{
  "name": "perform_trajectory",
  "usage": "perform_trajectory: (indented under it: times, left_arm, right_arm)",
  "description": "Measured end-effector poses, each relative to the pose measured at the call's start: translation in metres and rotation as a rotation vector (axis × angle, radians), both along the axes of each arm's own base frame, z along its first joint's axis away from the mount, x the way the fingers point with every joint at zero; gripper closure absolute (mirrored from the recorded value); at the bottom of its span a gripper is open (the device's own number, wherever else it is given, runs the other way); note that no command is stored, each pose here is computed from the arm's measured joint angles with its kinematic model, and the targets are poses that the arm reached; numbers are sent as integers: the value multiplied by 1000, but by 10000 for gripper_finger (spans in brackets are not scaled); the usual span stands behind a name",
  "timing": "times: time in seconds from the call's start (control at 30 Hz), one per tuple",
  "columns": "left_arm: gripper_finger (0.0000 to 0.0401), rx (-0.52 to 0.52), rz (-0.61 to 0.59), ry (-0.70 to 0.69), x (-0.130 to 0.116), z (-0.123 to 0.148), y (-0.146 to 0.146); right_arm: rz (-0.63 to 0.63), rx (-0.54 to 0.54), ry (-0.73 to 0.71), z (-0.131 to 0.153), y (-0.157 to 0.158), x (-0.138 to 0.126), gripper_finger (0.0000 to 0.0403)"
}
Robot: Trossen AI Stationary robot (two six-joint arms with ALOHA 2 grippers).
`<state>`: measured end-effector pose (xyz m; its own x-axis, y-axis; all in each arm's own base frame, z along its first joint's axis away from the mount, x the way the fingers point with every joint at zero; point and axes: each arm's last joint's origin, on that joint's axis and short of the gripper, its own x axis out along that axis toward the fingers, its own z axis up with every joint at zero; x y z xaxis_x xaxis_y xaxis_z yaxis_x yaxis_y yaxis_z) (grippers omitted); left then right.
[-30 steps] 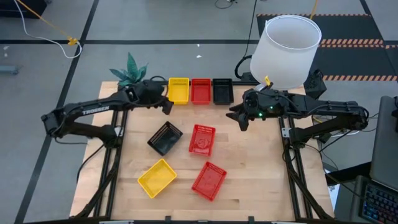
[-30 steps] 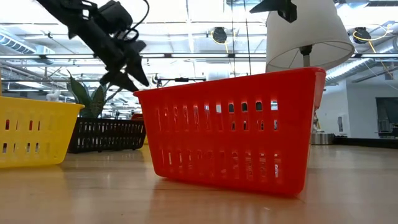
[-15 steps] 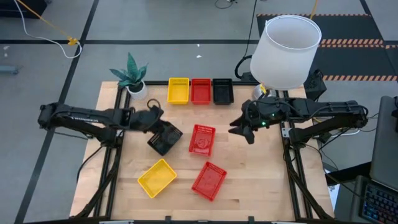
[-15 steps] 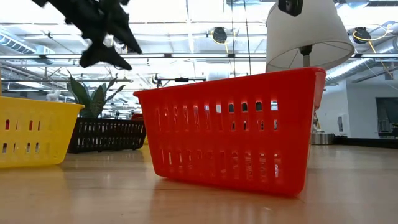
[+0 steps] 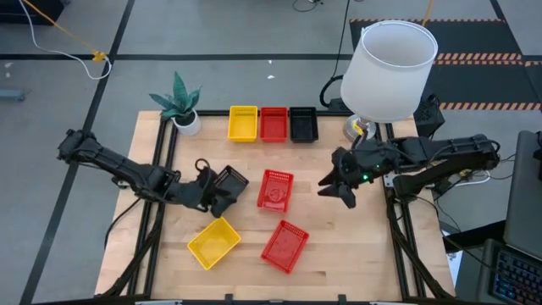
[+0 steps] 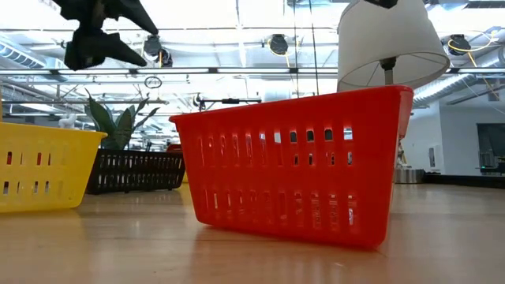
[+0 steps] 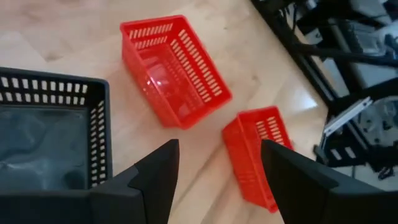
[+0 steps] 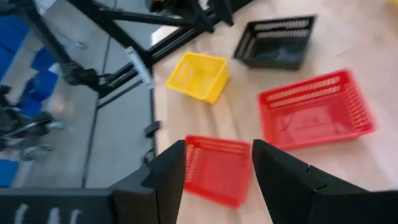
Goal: Stack baskets by color
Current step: Stack the middle red basket on the top red basket
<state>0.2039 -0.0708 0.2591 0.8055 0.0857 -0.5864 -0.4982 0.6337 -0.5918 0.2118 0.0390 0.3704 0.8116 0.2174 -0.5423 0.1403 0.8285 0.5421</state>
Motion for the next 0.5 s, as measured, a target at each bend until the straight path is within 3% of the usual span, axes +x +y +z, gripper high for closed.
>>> perform_trajectory:
  times: [0.23, 0.5]
  left_arm:
    - [174, 117, -85, 17, 0, -1, 0]
    - [174, 197, -169, 23, -1, 0, -4]
  right_arm:
    - [-12, 35, -25, -2, 42, 3, 233]
    - [-14, 18, 43, -23, 87, 50, 234]
